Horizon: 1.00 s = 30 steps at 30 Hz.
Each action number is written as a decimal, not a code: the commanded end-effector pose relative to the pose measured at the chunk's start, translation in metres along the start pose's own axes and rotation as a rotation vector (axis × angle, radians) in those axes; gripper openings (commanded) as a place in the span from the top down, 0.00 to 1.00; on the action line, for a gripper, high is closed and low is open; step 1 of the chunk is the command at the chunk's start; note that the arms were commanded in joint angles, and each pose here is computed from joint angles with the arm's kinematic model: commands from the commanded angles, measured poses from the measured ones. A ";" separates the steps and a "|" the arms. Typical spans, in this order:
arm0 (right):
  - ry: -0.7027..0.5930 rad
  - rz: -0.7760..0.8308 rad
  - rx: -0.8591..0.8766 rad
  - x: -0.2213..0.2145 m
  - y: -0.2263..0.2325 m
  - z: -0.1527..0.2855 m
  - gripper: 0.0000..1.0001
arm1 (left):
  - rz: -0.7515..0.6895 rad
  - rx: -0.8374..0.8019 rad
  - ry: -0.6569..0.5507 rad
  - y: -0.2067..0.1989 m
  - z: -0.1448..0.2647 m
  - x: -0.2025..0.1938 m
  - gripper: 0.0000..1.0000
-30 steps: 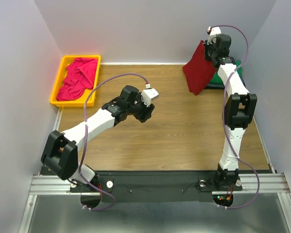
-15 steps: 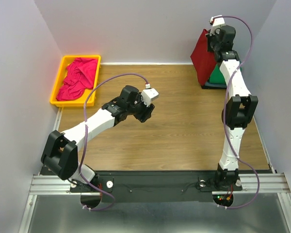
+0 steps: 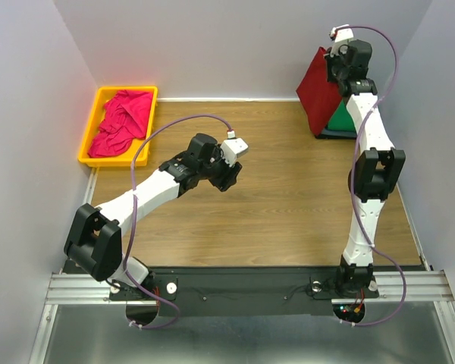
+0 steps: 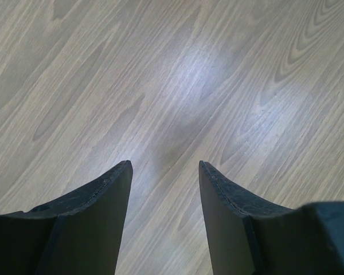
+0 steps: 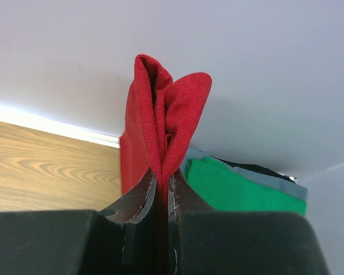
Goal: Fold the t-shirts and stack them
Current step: Neatly place the folded tshirt to the corner
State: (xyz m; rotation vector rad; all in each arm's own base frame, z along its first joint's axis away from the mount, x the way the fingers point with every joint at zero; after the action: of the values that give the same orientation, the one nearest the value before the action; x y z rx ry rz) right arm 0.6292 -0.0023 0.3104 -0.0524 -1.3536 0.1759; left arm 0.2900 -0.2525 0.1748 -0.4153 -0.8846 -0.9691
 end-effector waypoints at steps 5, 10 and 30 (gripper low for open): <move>-0.202 0.011 -0.089 0.083 -0.047 0.042 1.00 | -0.020 0.003 -0.064 0.003 0.004 0.022 0.39; -0.204 0.005 -0.119 0.079 -0.068 0.040 0.99 | -0.020 -0.006 -0.054 0.002 0.002 0.020 0.39; -0.056 0.053 -0.151 -0.025 -0.145 -0.008 0.99 | -0.007 -0.040 -0.010 -0.001 -0.006 0.014 0.38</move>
State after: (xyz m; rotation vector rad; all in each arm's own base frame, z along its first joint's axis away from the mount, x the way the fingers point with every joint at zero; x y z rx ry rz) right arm 0.6374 -0.1305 0.2795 -0.1526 -1.3142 0.0817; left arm 0.2910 -0.2575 0.1629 -0.4317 -0.8312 -0.9792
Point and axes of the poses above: each gripper's point midway between its finger pads, its own z axis back along the fingers, its own y axis along the line the jaws close on, x = y × z, the point moved 3 cm from there along z, back along the fingers, and after that the axes turned 5 degrees about -z, right-handed, at the moved point
